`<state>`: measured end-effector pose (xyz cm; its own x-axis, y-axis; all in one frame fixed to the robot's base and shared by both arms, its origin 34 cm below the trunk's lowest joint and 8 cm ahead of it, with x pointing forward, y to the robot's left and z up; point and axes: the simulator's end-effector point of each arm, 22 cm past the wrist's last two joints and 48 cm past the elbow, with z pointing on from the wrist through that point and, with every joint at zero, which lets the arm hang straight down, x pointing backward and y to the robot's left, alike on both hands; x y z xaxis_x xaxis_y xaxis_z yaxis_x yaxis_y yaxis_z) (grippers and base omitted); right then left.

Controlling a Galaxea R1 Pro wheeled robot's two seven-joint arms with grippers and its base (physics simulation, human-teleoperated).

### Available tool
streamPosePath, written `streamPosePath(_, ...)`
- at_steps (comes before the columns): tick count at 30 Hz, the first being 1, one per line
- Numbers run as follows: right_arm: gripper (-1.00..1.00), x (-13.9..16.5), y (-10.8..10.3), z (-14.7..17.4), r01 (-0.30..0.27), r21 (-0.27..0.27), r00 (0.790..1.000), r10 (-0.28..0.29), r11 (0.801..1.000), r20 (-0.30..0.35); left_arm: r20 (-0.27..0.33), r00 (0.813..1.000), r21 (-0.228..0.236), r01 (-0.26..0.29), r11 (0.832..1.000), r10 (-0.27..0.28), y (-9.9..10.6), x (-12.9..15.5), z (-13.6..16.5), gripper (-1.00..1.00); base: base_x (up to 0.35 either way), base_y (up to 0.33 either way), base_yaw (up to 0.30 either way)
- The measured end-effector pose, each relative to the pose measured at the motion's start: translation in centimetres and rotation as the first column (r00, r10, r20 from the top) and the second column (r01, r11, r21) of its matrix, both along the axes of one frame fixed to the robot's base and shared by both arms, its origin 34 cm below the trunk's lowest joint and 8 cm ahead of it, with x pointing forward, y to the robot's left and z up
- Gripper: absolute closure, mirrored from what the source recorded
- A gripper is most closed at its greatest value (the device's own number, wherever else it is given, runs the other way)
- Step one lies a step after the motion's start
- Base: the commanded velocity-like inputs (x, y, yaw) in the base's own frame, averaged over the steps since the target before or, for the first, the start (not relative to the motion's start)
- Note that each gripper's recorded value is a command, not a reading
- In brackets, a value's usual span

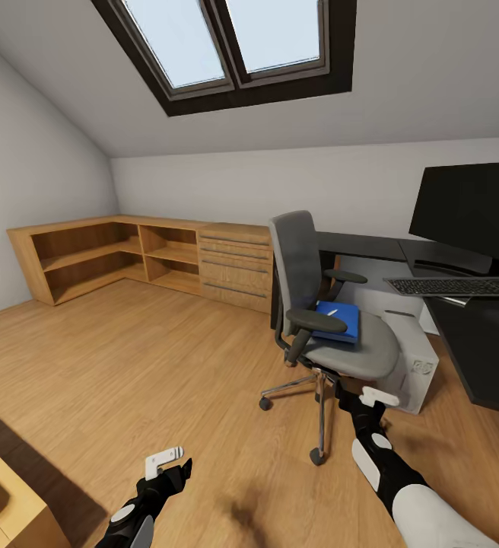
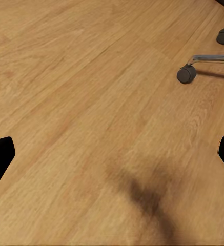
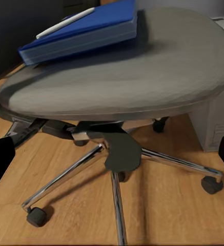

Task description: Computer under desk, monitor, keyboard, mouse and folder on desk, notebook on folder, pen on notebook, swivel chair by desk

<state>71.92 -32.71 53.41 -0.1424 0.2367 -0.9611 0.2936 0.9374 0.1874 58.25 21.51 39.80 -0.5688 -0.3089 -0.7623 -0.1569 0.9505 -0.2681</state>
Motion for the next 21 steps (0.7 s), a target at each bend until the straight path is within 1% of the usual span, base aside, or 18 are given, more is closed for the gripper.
streamPosePath(8, -1.00, 0.00, 0.52, 0.17, 0.003, 0.009, 1.000, -0.003, 1.000, 0.002, 0.004, 1.000, 0.001, -0.001, 1.000, 0.001, 0.06, 0.08, 0.20, -1.00, 0.000, 0.000, -0.230)
streamPosePath(21, -1.00, -0.01, 0.53, 0.26, 0.005, 0.010, 1.000, -0.005, 1.000, 0.004, 0.006, 1.000, 0.000, 0.000, 1.000, 0.000, 0.04, 0.11, 0.30, -1.00, 0.000, 0.000, -0.280)
